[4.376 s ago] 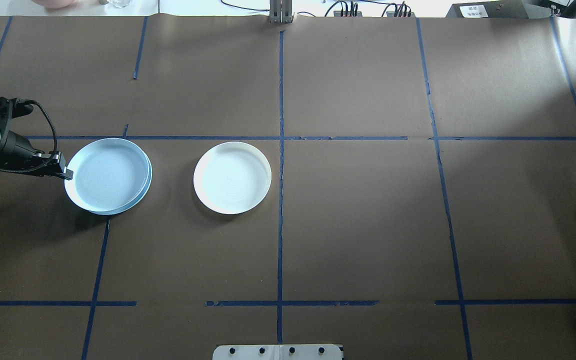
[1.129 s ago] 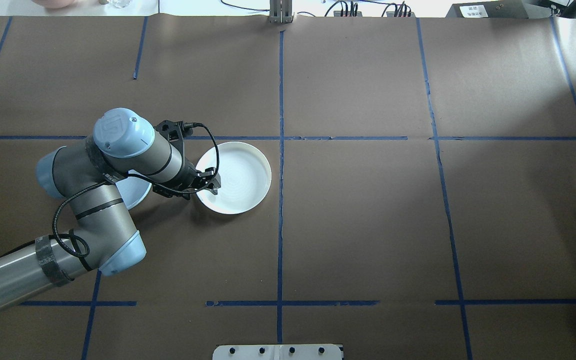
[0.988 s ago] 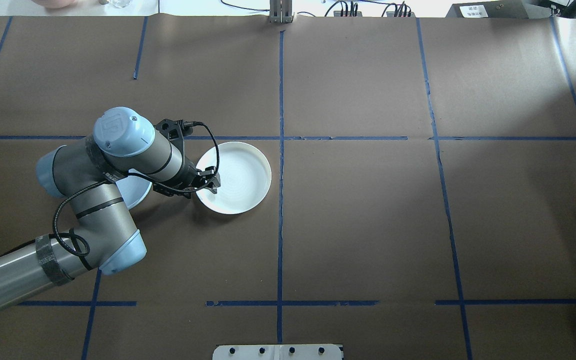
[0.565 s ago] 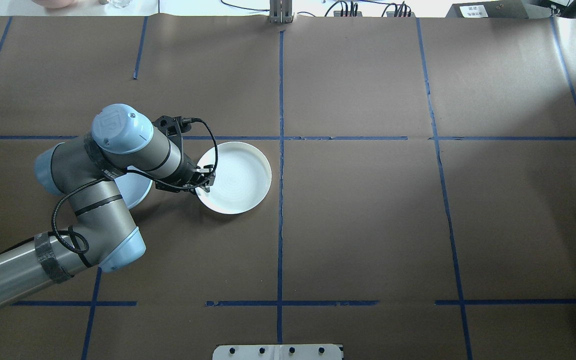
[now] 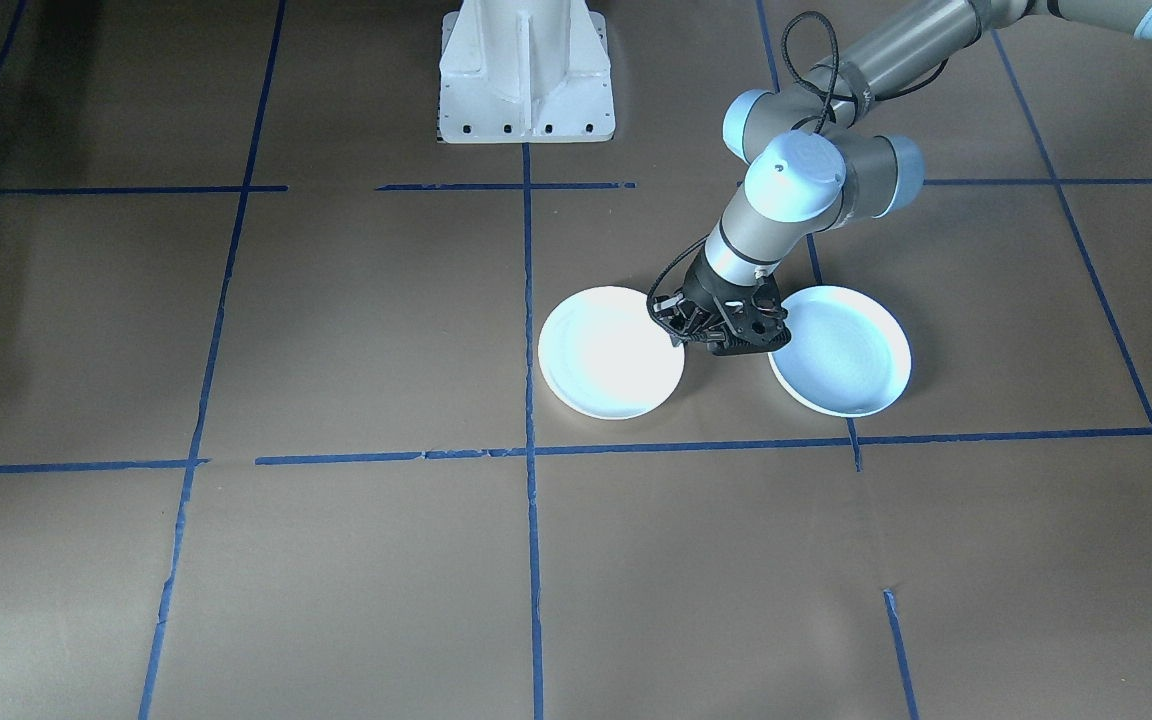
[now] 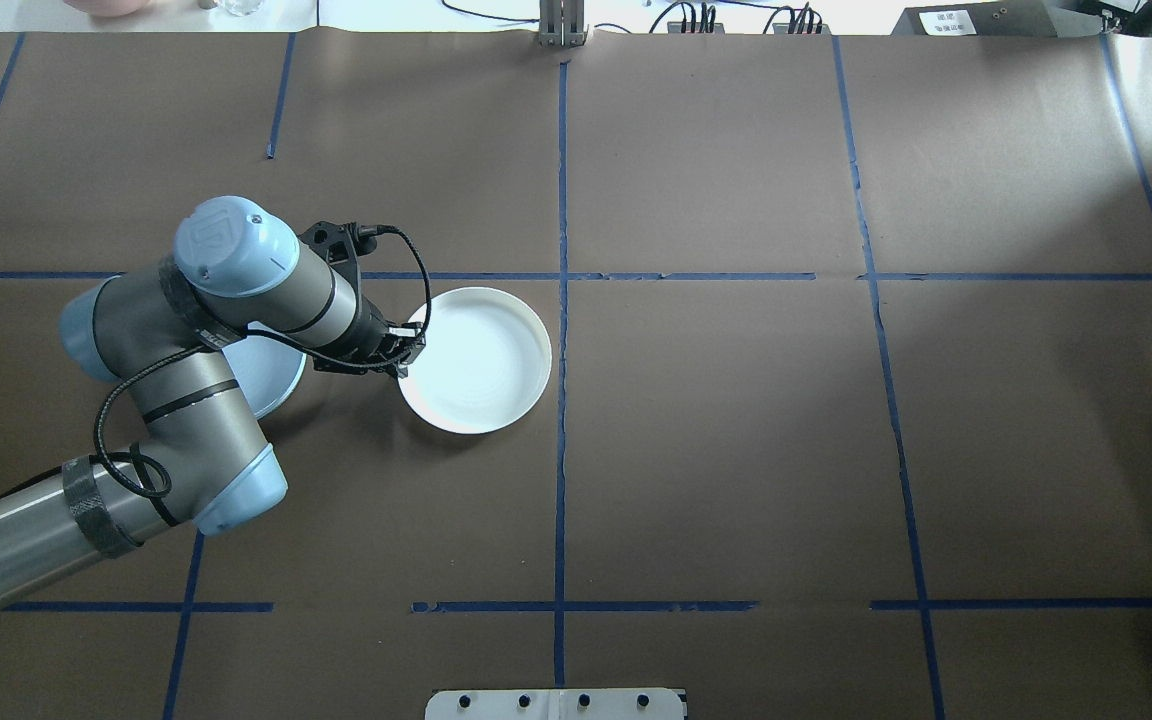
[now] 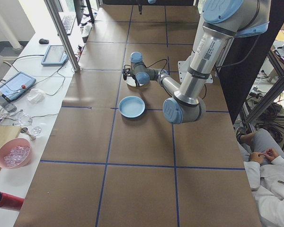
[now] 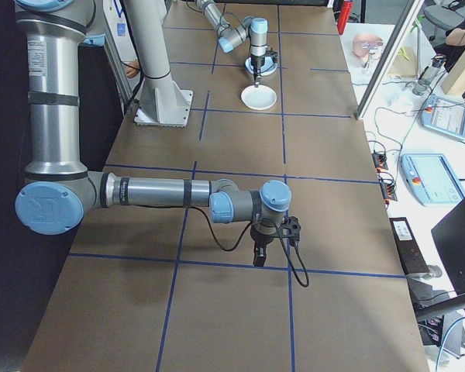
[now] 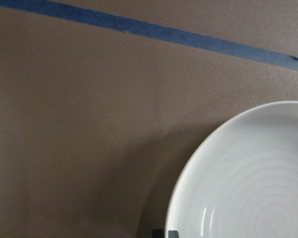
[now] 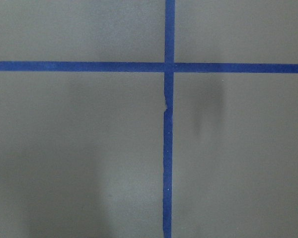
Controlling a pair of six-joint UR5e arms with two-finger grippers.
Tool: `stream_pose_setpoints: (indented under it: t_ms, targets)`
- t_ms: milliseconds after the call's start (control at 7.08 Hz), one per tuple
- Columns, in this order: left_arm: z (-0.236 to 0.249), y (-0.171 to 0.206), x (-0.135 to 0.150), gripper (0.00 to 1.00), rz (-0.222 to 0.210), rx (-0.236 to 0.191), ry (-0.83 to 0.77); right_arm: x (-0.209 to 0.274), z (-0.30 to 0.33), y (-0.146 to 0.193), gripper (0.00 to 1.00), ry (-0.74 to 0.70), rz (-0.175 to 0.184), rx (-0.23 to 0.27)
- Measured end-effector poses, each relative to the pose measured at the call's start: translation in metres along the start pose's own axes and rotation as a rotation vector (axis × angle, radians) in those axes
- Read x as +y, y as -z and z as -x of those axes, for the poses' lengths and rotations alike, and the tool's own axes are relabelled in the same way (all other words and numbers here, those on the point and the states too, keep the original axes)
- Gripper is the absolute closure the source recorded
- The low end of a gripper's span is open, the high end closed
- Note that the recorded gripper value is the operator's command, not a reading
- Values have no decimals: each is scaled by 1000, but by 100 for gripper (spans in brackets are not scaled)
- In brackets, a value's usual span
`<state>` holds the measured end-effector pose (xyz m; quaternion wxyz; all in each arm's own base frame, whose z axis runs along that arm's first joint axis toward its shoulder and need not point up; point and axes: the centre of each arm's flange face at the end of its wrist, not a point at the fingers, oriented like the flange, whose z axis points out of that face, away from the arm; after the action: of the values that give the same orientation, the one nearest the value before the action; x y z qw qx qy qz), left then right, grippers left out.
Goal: Stack plate in center
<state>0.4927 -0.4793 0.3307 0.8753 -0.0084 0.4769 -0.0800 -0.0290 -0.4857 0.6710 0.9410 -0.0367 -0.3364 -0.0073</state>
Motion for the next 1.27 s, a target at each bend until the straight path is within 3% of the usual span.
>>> stream_pose_setpoints:
  t_ms: [282, 565, 1271]
  targets:
    - [20, 44, -38, 100, -34, 37, 18, 0, 0, 0, 0, 0, 0, 0]
    - [60, 85, -57, 100, -31, 60, 16, 0, 0, 0, 0, 0, 0, 0]
    - [206, 118, -55, 100, -48, -42, -53, 0, 0, 0, 0, 0, 0, 0]
